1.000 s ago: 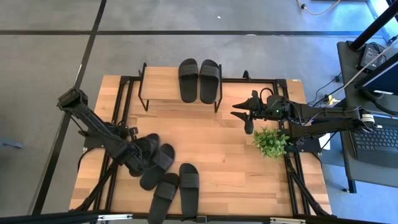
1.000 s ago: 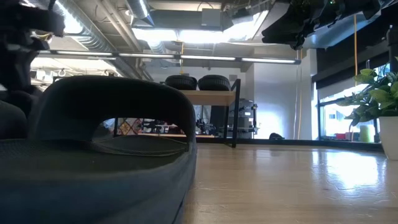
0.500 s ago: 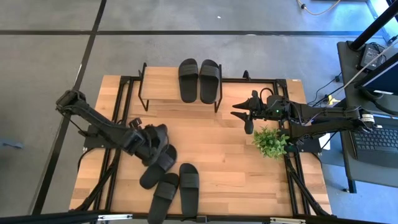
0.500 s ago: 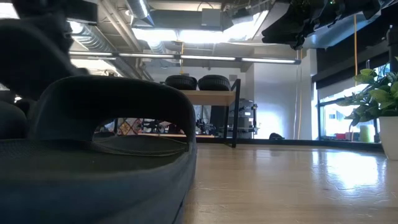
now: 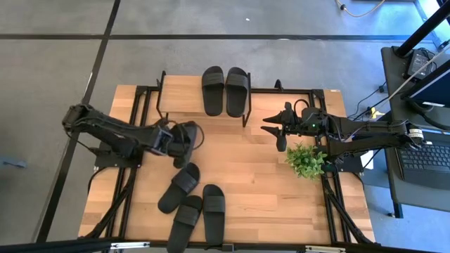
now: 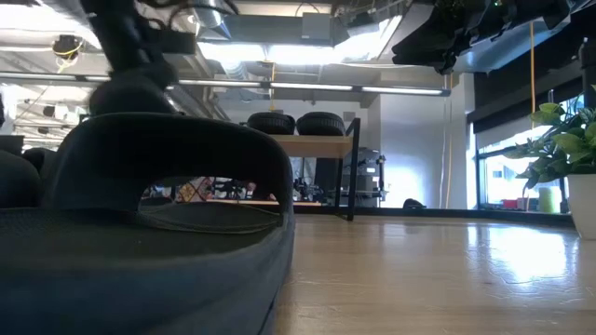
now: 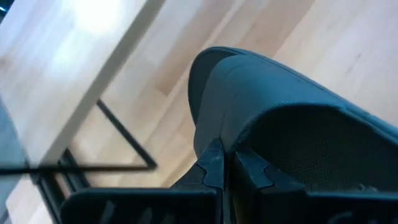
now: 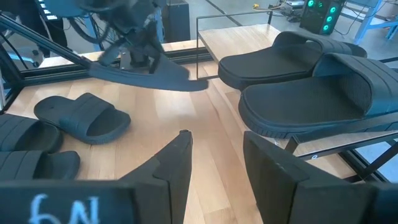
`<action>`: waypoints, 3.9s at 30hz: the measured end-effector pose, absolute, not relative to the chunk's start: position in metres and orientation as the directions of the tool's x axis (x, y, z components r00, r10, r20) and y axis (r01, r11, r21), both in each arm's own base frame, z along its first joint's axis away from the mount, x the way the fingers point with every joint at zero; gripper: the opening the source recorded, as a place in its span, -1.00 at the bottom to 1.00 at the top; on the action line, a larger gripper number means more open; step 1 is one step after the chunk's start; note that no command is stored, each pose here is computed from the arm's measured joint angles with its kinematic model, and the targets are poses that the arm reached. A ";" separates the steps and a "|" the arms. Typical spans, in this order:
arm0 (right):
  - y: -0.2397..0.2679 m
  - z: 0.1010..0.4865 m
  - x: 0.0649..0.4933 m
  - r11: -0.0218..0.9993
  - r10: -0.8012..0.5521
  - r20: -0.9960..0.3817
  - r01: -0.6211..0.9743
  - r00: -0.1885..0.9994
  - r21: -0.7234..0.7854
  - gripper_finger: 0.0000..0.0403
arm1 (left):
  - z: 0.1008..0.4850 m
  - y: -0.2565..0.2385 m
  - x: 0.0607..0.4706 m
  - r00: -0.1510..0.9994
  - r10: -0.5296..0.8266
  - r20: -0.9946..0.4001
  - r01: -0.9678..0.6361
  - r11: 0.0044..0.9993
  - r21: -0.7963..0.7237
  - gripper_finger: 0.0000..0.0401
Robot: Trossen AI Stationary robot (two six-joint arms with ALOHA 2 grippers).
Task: Pick and place slides into the shelf
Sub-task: Put the black slipper under the shelf
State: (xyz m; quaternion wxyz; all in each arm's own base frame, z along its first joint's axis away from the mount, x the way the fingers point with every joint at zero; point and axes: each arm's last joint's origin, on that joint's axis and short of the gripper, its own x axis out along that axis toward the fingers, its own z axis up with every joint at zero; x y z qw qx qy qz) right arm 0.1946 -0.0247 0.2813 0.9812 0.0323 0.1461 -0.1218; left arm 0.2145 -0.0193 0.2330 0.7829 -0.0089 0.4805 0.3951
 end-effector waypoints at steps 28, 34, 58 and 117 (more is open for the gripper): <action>-0.025 0.280 0.194 0.968 -0.229 -0.310 0.250 0.923 0.031 -0.28 | 0.159 0.025 0.247 -0.161 0.614 -0.773 -0.378 0.685 0.623 -0.91; -0.025 0.280 0.194 0.968 -0.229 -0.310 0.250 0.923 0.032 -0.28 | 0.158 0.023 0.248 -0.163 0.615 -0.771 -0.371 0.686 0.626 -0.89; -0.025 0.280 0.194 0.968 -0.229 -0.310 0.249 0.923 0.027 -0.28 | 0.160 0.019 0.240 -0.237 0.571 -0.786 -0.344 0.707 0.618 -0.18; -0.024 0.274 0.192 0.970 -0.227 -0.368 0.243 0.902 -0.001 -0.28 | 0.175 -0.061 0.207 0.439 -0.015 -0.899 -0.513 0.817 -0.264 -0.12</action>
